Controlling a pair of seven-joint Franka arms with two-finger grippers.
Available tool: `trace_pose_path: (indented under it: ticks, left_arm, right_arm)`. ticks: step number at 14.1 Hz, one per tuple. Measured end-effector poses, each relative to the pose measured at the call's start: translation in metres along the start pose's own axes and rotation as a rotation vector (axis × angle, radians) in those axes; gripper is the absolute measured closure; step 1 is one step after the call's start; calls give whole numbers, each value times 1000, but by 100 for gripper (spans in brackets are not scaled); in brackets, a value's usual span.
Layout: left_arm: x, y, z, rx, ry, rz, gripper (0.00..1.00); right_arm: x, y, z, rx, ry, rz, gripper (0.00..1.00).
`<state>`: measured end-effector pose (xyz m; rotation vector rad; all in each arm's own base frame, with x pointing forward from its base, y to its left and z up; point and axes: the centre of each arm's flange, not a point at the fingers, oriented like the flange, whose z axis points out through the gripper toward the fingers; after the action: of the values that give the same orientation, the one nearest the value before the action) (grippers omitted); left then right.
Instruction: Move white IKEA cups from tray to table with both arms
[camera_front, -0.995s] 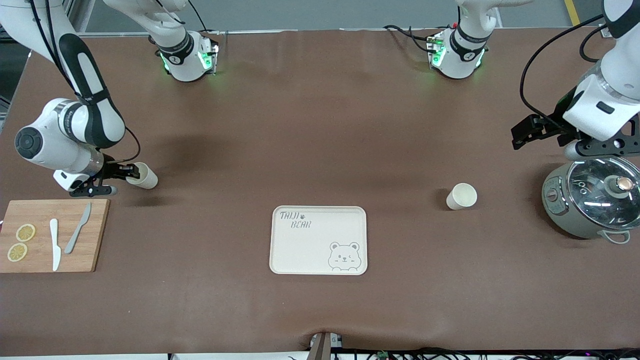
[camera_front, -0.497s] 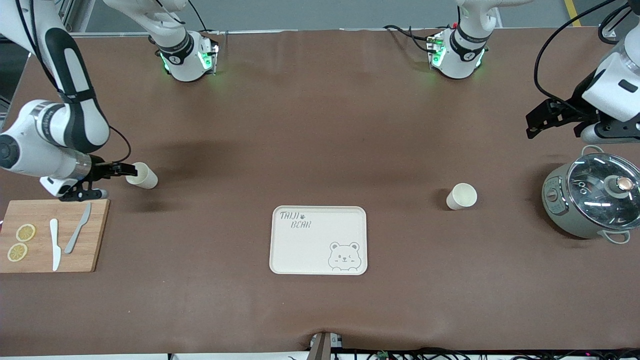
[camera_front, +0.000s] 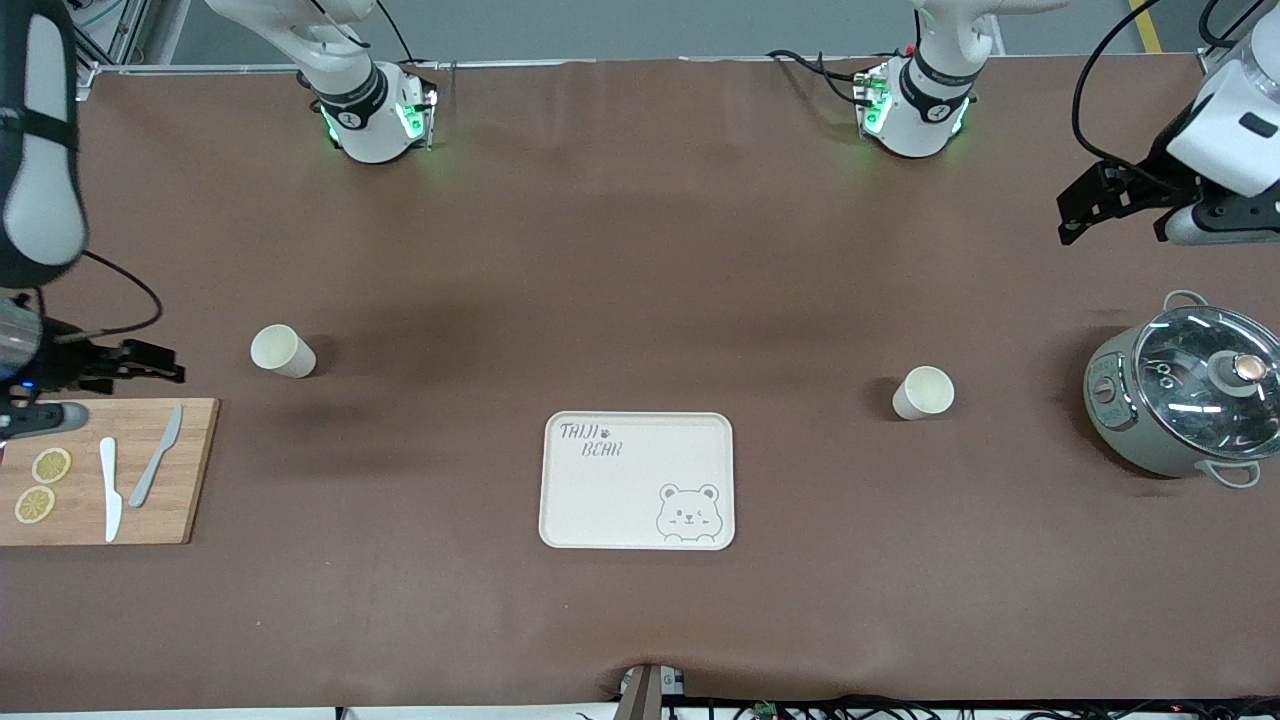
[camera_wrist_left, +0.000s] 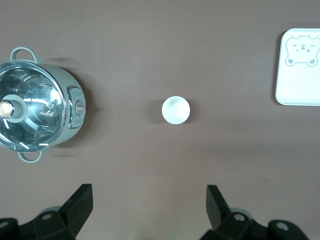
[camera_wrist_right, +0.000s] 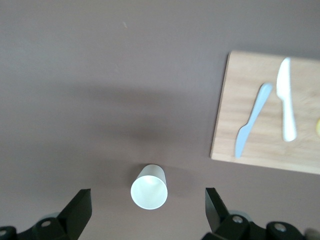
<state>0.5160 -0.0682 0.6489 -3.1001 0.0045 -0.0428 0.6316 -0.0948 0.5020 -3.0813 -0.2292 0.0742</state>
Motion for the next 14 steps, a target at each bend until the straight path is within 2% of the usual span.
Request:
trace_pose_path:
  ticks: [2,6,7,10,12,14]
  left_arm:
    - [-4,0,1,2,-4,5,0]
    - [-3,-2,7,3,-16,6,0]
    - [-3,-2,7,3,-16,6,0]
    - [-3,-1,10,3,-21,8,0]
    - [-1,1,13,-3,-29,10,0]
    - [0,1,16,-7,-34,10,0]
  right_arm:
    - [-1,-8,-26,8,-3,29,0]
    - [-23,-19,-51,37,-76,262,0]
    - [-31,-23,-64,39,-72,282,0]
    - [-57,-42,-111,38,-12,274,0]
    - [-72,-54,-125,1,2,253,0]
    - [-75,-69,-125,-80,-4,218,0]
